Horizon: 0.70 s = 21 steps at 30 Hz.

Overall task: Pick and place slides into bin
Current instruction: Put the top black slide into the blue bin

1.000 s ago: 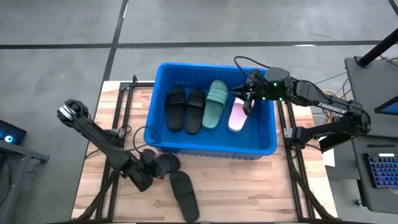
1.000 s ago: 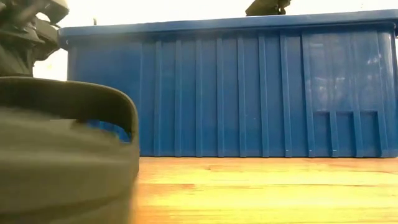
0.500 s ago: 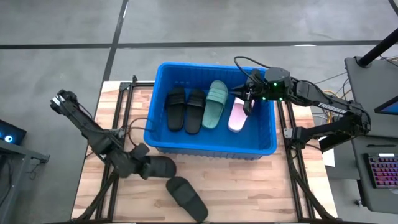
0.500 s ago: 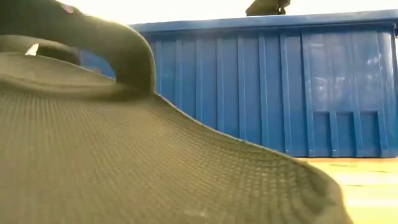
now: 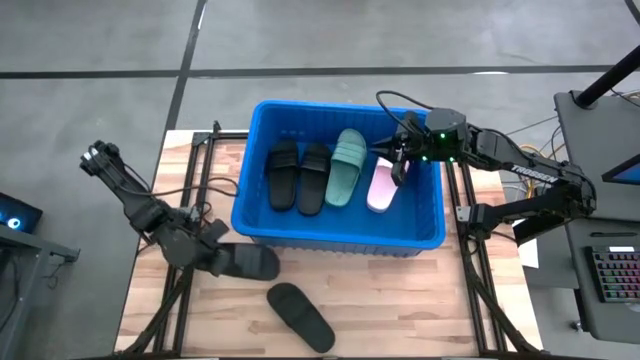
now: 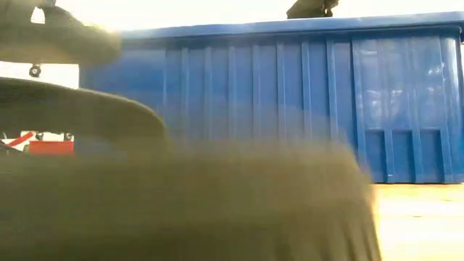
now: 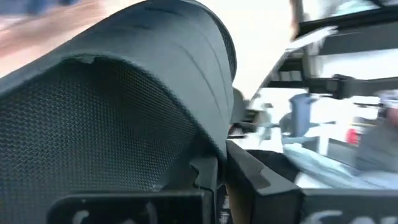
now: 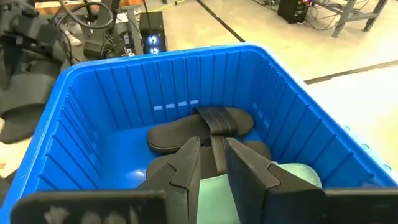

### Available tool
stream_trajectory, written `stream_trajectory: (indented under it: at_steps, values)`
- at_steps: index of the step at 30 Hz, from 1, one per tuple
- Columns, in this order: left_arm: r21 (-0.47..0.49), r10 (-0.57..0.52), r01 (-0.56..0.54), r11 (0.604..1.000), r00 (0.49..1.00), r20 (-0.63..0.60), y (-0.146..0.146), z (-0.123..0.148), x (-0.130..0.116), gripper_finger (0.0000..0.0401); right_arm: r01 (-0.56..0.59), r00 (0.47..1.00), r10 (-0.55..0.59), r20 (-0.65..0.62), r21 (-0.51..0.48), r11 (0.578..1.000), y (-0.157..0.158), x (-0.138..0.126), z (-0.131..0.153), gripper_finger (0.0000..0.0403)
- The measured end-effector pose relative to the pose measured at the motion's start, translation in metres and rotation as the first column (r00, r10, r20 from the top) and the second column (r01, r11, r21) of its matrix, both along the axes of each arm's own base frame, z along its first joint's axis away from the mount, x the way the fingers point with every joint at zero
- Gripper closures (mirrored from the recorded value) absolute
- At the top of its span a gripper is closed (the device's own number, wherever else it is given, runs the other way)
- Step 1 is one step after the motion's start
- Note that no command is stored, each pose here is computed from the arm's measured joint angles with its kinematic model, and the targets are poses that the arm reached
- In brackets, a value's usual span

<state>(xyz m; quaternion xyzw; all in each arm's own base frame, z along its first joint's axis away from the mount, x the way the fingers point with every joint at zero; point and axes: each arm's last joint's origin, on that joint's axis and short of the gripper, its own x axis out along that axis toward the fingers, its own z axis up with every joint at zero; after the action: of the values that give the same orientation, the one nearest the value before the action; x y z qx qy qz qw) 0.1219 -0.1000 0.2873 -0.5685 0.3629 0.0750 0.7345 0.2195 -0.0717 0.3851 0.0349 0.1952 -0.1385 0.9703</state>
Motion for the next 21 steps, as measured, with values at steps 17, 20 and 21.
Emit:
stream_trajectory:
  at_steps: [17, 20, 21]
  values:
    - [-0.028, 0.084, -0.081, 0.996, 0.858, 0.506, 0.013, 0.063, 0.014, 0.0401, -0.477, 0.794, 0.571, 0.209, -0.369, 0.798, 0.041, 0.017, 0.041, 0.0322]
    - [-0.094, 0.139, -0.106, 0.990, 0.855, 0.499, 0.016, 0.066, 0.018, 0.0401, -0.487, 0.760, 0.638, 0.124, -0.542, 0.685, 0.060, 0.027, 0.050, 0.0310]
    - [-0.105, 0.143, -0.104, 0.989, 0.851, 0.506, 0.017, 0.069, 0.018, 0.0401, -0.493, 0.754, 0.651, 0.093, -0.575, 0.653, 0.064, 0.031, 0.052, 0.0303]
